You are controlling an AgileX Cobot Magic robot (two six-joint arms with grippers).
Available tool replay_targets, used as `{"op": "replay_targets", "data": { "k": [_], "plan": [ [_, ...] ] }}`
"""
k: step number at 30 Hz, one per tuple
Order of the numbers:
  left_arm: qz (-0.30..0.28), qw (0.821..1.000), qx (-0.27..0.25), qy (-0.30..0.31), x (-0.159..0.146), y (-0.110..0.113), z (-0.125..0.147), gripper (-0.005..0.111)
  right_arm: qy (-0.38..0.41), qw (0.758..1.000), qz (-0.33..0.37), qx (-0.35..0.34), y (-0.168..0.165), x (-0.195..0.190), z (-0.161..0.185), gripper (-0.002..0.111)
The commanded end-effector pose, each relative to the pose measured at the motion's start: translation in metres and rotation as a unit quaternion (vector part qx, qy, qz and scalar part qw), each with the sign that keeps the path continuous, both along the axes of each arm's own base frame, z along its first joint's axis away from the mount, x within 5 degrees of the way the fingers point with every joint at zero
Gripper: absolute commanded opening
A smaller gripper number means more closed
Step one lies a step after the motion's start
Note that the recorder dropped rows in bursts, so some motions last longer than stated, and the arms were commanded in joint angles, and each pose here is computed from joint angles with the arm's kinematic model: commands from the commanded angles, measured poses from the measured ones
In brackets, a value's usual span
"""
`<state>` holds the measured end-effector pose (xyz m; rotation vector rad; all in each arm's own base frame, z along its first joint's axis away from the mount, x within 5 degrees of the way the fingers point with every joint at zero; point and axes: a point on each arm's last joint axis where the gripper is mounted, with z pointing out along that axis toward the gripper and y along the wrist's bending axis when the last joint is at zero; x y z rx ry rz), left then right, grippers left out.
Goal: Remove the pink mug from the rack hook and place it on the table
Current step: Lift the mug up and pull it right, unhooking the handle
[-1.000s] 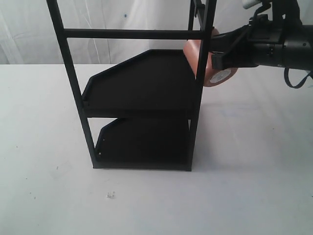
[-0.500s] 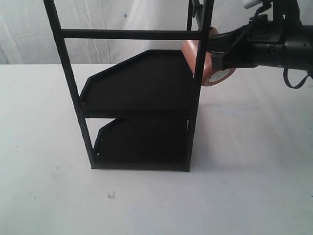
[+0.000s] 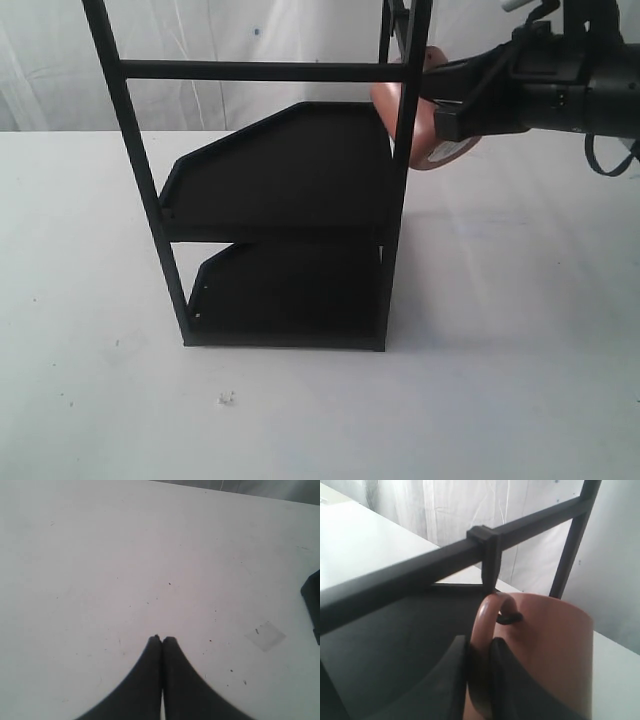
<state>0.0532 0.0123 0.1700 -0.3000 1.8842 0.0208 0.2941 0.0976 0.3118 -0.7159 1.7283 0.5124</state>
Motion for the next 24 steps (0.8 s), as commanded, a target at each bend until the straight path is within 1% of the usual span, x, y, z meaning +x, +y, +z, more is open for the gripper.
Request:
{"op": "replay_targets", "data": {
  "k": [1, 6, 10, 12, 16, 21, 24],
  "plan": [
    [-0.003, 1.0, 0.001, 0.0, 0.0, 0.0, -0.001, 0.0, -0.016, 0.999, -0.004, -0.03, -0.002, -0.003, 0.004, 0.0],
    [-0.003, 1.0, 0.001, 0.0, 0.0, 0.0, -0.001, 0.0, -0.015, 0.999, 0.0, -0.029, -0.002, -0.005, 0.004, 0.0],
    [-0.003, 1.0, 0.001, 0.0, 0.0, 0.0, -0.001, 0.0, -0.021, 1.0, -0.006, -0.021, -0.003, -0.01, 0.012, 0.0],
    [-0.003, 1.0, 0.001, 0.0, 0.0, 0.0, -0.001, 0.0, -0.021, 0.999, -0.025, -0.015, -0.006, -0.012, 0.016, 0.0],
    [-0.003, 1.0, 0.001, 0.0, 0.0, 0.0, -0.001, 0.0, -0.02, 0.996, -0.09, -0.017, -0.017, -0.015, 0.02, 0.0],
    [-0.003, 1.0, 0.001, 0.0, 0.0, 0.0, -0.001, 0.0, -0.025, 0.995, -0.1, -0.017, -0.019, -0.02, 0.025, 0.0],
    [-0.003, 1.0, 0.001, 0.0, 0.0, 0.0, -0.001, 0.0, 0.006, 0.986, -0.167, -0.013, -0.03, -0.017, 0.015, 0.0]
  ]
}}
